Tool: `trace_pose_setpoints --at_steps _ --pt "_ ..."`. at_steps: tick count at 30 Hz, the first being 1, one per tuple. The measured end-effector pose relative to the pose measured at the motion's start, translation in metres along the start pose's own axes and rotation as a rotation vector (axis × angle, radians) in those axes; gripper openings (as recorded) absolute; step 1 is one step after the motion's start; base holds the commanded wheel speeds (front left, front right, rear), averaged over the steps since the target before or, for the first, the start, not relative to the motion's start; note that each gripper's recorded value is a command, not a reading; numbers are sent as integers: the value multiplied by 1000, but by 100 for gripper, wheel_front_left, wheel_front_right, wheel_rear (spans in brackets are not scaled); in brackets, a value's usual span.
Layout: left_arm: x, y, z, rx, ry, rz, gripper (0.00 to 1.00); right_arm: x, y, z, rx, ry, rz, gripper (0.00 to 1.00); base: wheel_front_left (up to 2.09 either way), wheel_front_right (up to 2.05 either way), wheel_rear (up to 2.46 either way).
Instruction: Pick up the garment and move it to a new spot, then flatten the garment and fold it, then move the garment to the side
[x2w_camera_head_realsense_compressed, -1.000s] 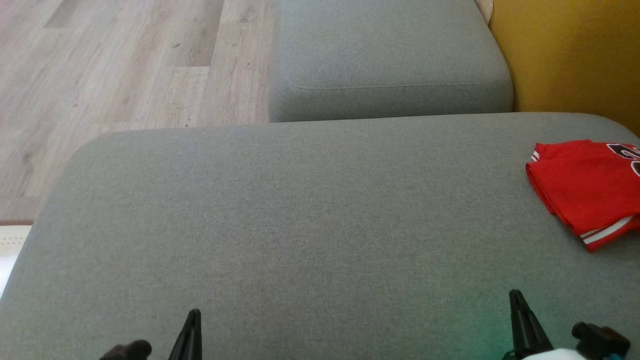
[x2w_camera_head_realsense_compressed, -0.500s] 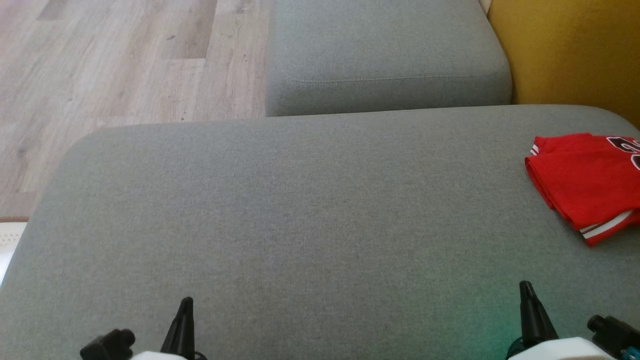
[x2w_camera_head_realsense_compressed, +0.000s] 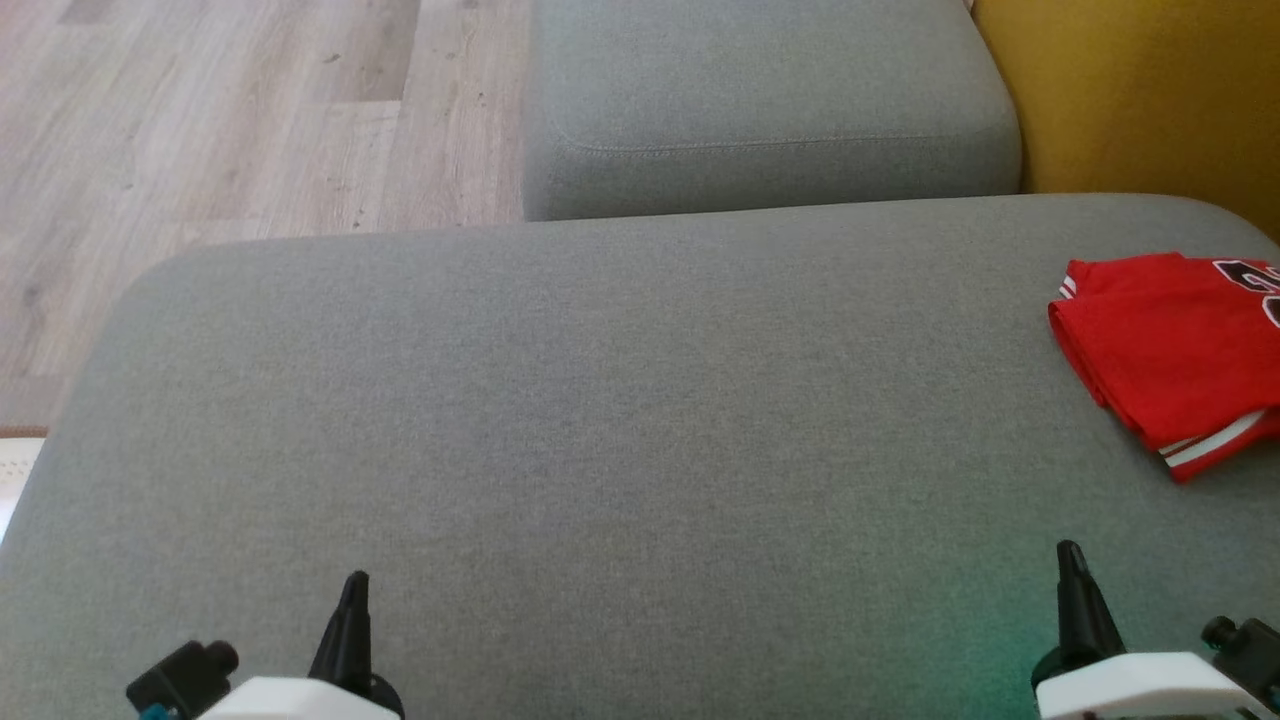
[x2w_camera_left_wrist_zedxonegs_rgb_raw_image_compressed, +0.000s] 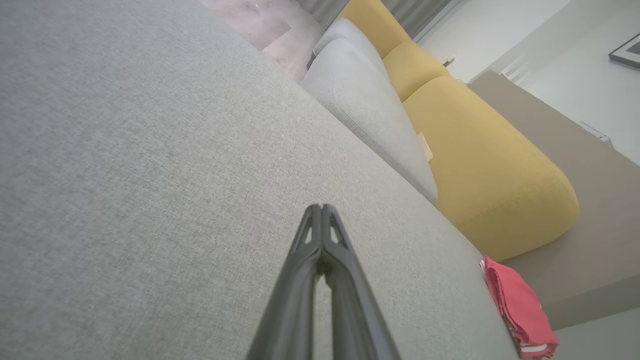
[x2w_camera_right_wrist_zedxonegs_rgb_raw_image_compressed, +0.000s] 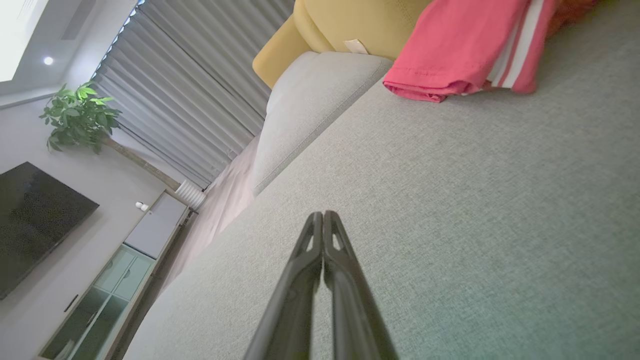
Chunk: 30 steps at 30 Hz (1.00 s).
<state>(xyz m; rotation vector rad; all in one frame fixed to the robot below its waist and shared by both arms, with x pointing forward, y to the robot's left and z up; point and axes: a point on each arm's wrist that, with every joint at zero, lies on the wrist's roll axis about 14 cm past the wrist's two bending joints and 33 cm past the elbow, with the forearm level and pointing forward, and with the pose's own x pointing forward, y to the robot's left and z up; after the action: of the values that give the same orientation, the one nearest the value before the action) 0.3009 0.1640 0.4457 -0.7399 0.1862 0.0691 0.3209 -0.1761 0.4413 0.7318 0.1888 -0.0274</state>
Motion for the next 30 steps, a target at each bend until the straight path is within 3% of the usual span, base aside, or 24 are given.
trace_pose_setpoints --at_steps 30 --pt "27 -1 15 -352 15 -8 0 20 -1 21 360 -39 -13 0 0 0 0"
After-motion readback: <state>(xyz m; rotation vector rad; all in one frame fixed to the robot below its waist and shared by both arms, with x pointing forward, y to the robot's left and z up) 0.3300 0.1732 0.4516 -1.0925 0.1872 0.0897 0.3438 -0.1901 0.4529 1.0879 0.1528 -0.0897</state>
